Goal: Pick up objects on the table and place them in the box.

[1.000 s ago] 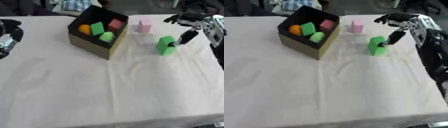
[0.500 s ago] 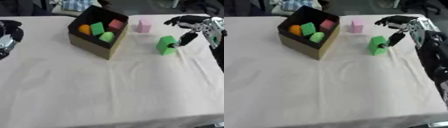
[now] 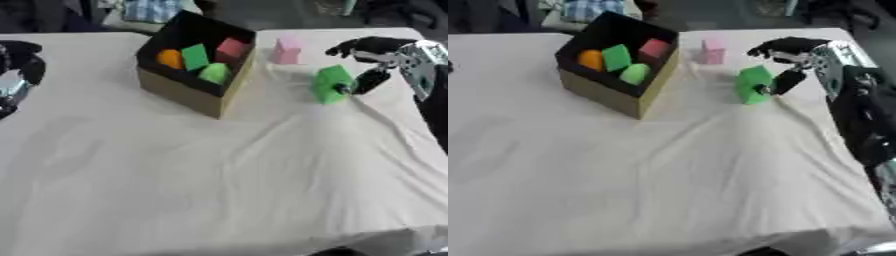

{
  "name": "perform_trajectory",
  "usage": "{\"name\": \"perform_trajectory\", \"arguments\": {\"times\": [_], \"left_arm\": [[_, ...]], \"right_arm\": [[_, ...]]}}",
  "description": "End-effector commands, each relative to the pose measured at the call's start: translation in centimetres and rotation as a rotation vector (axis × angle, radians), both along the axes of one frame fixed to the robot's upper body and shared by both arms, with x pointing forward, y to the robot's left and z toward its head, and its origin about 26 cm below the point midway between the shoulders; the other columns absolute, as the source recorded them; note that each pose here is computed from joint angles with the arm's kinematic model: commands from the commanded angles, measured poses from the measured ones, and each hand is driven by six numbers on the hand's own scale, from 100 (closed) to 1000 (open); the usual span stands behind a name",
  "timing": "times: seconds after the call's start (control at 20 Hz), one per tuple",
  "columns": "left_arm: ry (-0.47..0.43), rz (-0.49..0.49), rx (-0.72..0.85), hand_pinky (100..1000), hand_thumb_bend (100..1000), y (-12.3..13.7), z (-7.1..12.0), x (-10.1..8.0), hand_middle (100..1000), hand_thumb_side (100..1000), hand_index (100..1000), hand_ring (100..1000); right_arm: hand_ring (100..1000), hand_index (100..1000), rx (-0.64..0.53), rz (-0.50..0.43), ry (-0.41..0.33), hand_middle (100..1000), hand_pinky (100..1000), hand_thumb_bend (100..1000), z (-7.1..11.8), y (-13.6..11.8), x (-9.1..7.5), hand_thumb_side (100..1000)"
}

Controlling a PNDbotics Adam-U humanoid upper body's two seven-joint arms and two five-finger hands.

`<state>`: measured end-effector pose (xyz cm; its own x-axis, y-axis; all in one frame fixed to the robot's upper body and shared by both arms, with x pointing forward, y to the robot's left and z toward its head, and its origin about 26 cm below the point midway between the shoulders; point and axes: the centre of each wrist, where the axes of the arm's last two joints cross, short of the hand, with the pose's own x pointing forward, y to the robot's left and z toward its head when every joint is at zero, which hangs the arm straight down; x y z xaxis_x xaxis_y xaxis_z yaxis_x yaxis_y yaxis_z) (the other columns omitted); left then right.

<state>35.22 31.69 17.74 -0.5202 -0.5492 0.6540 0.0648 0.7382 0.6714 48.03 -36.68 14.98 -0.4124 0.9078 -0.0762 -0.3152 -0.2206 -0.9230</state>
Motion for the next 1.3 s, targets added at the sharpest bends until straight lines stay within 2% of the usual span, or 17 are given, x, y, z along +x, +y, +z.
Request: {"name": "perform_trajectory", "arguments": {"times": [0.05, 0.5, 0.6, 0.7, 0.75, 0.8, 0.85, 0.95, 1.05, 1.15, 1.3], "left_arm": [[-0.026, 0.003, 0.014, 831, 360, 0.4, 1.0, -0.1, 601, 687, 785, 678], [-0.028, 0.000, 0.014, 832, 357, 0.4, 1.1, -0.1, 601, 687, 785, 679], [-0.029, 0.001, 0.013, 832, 356, 0.4, 1.1, -0.1, 601, 688, 785, 679], [-0.028, 0.001, 0.012, 832, 356, 0.4, 1.1, -0.1, 601, 688, 785, 680], [-0.027, -0.001, 0.012, 832, 355, 0.4, 1.1, -0.1, 601, 689, 785, 680], [-0.027, -0.002, 0.012, 832, 355, 0.4, 1.1, -0.1, 601, 689, 785, 680], [-0.027, -0.003, 0.013, 832, 354, 0.3, 1.1, -0.1, 601, 689, 785, 680], [-0.028, -0.001, 0.013, 832, 354, 0.4, 1.1, -0.1, 601, 688, 785, 680], [-0.029, 0.000, 0.013, 832, 353, 0.4, 1.1, -0.1, 601, 688, 785, 680], [-0.028, 0.002, 0.013, 832, 353, 0.4, 1.1, -0.1, 601, 689, 785, 680], [-0.029, 0.004, 0.013, 832, 353, 0.5, 1.1, -0.1, 601, 688, 785, 680]], "right_arm": [[871, 1000, -0.019, -0.004, -0.026, 899, 819, 543, 1.3, -0.5, 0.1, 367], [866, 992, -0.022, 0.002, -0.007, 878, 817, 535, 1.1, -0.3, 0.2, 376], [859, 957, -0.011, 0.002, -0.020, 863, 813, 501, 1.2, -0.3, 0.2, 385], [845, 884, 0.003, 0.003, -0.040, 820, 806, 458, 1.3, -0.2, 0.2, 340], [837, 855, 0.006, 0.004, -0.050, 800, 800, 409, 1.3, -0.1, 0.2, 291], [830, 833, 0.010, 0.005, -0.065, 785, 795, 363, 1.4, -0.1, 0.2, 257], [815, 783, 0.014, 0.004, -0.084, 750, 786, 258, 1.6, -0.1, 0.2, 172], [786, 697, 0.027, 0.003, -0.129, 681, 766, 172, 1.9, -0.1, 0.2, 105], [764, 615, 0.050, 0.007, -0.188, 634, 751, 103, 2.4, -0.1, 0.2, 100], [748, 567, 0.073, 0.019, -0.247, 596, 741, 100, 2.9, 0.0, 0.2, 100], [733, 551, 0.114, 0.052, -0.335, 558, 731, 100, 4.5, 0.4, 0.3, 100]]}}
